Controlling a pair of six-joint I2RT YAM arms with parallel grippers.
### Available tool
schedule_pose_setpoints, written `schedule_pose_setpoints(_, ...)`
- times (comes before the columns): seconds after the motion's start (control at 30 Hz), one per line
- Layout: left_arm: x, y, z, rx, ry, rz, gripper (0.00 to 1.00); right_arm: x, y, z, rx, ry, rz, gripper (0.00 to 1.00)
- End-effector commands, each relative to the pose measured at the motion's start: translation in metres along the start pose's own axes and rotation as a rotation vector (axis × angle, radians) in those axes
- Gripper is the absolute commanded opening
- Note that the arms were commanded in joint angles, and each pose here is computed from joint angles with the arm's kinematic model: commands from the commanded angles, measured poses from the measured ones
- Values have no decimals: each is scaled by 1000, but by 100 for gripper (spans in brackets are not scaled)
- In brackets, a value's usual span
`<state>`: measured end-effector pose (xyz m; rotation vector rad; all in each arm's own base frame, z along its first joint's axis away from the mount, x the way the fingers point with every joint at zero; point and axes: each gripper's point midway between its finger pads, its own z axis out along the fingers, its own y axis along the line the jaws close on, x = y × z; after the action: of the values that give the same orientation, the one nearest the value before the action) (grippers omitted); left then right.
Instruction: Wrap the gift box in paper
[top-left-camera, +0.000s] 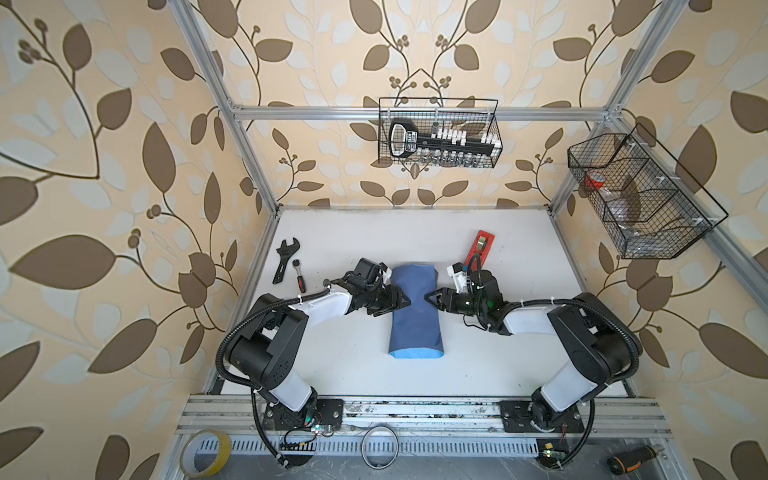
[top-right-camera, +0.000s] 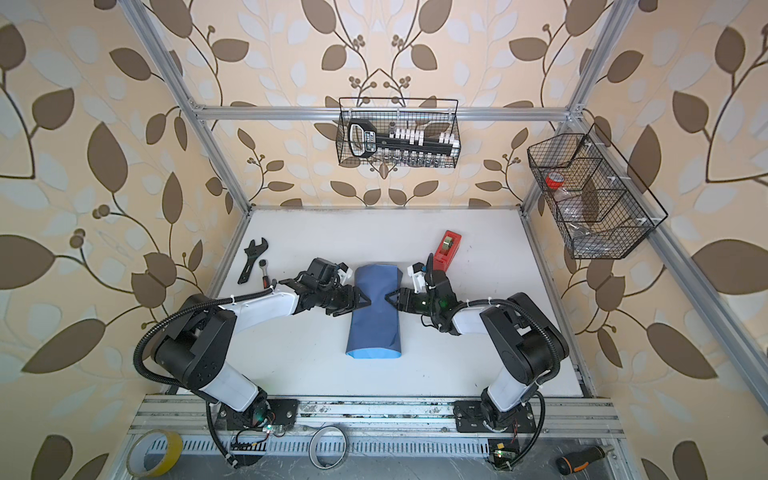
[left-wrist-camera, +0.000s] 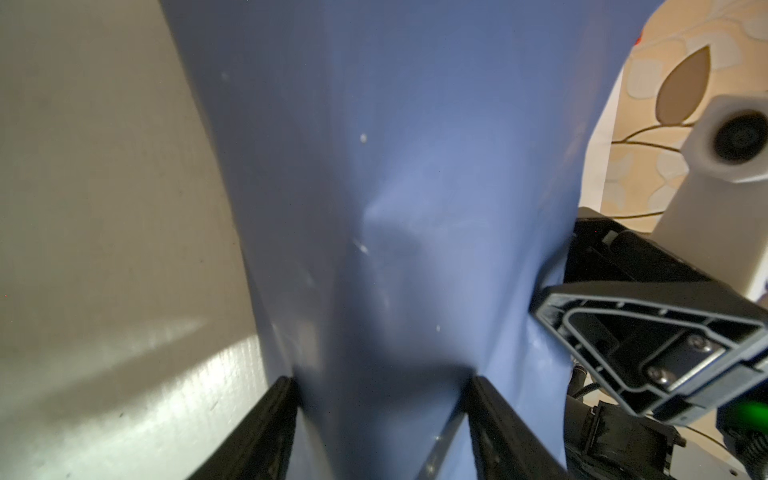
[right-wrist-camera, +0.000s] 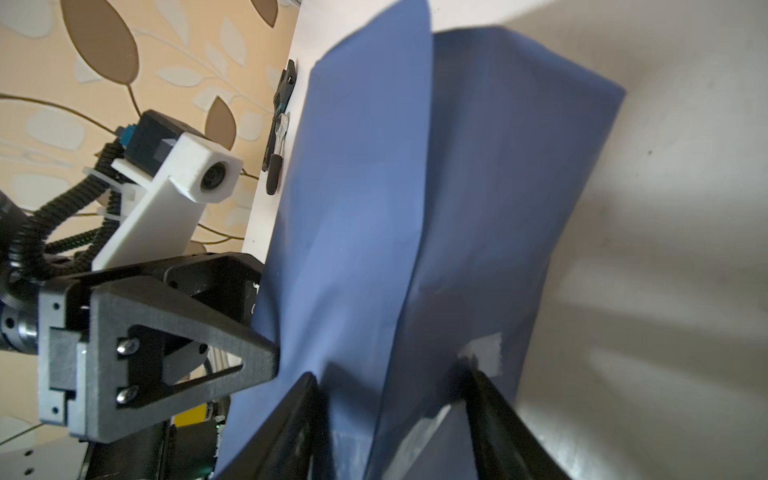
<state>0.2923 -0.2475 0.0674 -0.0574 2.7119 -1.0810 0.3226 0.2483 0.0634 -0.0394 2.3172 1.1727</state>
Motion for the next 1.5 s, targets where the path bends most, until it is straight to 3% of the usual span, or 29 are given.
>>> schedule_pose_setpoints(0.0, 20, 54, 11, -213, 47, -62, 65, 10, -6, -1, -15, 41, 55, 67)
schedule_pose_setpoints(0.13, 15, 48, 9, -204, 38, -62, 66, -12, -1, -20, -10, -26, 42, 78)
schedule_pose_setpoints(0.23, 5, 36, 4, -189, 14, -54, 72, -20, -2, -36, 41, -65, 0, 83)
schedule_pose_setpoints(0.43, -20, 3, -15, -139, -62, -28, 82, -18, -9, -54, 128, -95, -46, 84)
schedule_pose_setpoints(0.7, -33, -30, -62, -78, -197, 15, 91, -6, 2, -52, 128, -81, -79, 85)
schedule_pose_setpoints(1.0, -25, -24, -51, 0, -122, -45, 87, 2, 19, -18, 69, -39, -67, 87)
schedule_pose_setpoints(1.13, -18, -21, -29, 36, -42, -76, 82, -1, 23, -10, 46, -25, -54, 86)
schedule_pose_setpoints(1.47, -19, -25, -15, 105, -17, -111, 78, -23, 24, 7, 11, -17, -32, 82)
